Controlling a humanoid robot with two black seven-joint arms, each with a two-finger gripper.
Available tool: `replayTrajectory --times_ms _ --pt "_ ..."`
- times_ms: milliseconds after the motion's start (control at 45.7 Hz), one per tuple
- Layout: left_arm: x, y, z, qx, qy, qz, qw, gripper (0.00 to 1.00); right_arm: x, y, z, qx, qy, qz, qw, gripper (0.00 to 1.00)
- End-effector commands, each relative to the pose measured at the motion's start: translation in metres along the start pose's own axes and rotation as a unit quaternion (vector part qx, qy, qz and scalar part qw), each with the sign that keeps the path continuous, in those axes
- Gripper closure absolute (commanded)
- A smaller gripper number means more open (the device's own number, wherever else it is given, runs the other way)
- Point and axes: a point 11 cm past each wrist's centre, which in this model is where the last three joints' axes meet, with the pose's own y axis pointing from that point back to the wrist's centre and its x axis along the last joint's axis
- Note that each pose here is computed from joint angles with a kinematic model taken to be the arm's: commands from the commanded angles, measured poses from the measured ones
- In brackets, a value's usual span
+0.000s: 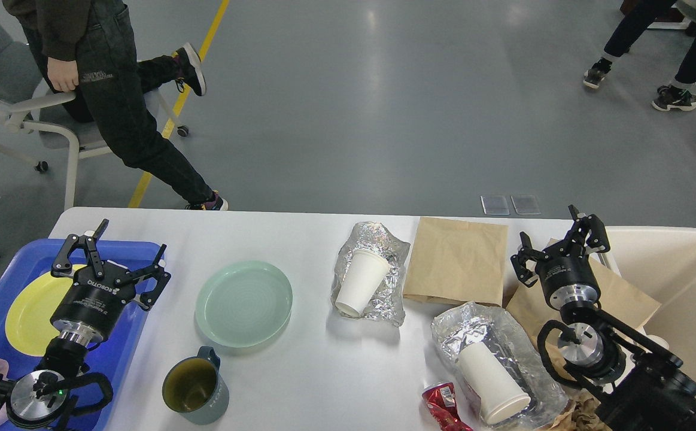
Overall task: Tidy desktop
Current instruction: 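Raise the left gripper up and away from the blue tray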
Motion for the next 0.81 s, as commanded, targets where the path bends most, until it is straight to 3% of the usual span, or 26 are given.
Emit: replayTrajectory --times_ms 0,350,503,788 --pt "-0.001 -0.001 0.001 -0.002 -0.001 -0.002 1.000 0.03 0.000 0.000 0.000 0.000 0.000 0.000 1.000 0.00" --pt "0.003 0.002 0.021 0.007 -0.032 0.010 0.999 0.03 0.000 0.000 0.000 0.000 0.000 0.000 1.000 0.00" --pt "0.004 0.006 0.055 0.025 -0.097 0.018 0.995 0.03 0.000 0.000 0.000 0.000 0.000 0.000 1.000 0.00" --pt "-0.022 -0.009 0.095 0.198 -0.313 0.001 0.929 0.03 0.000 0.000 0.000 0.000 0.000 0.000 1.000 0.00"
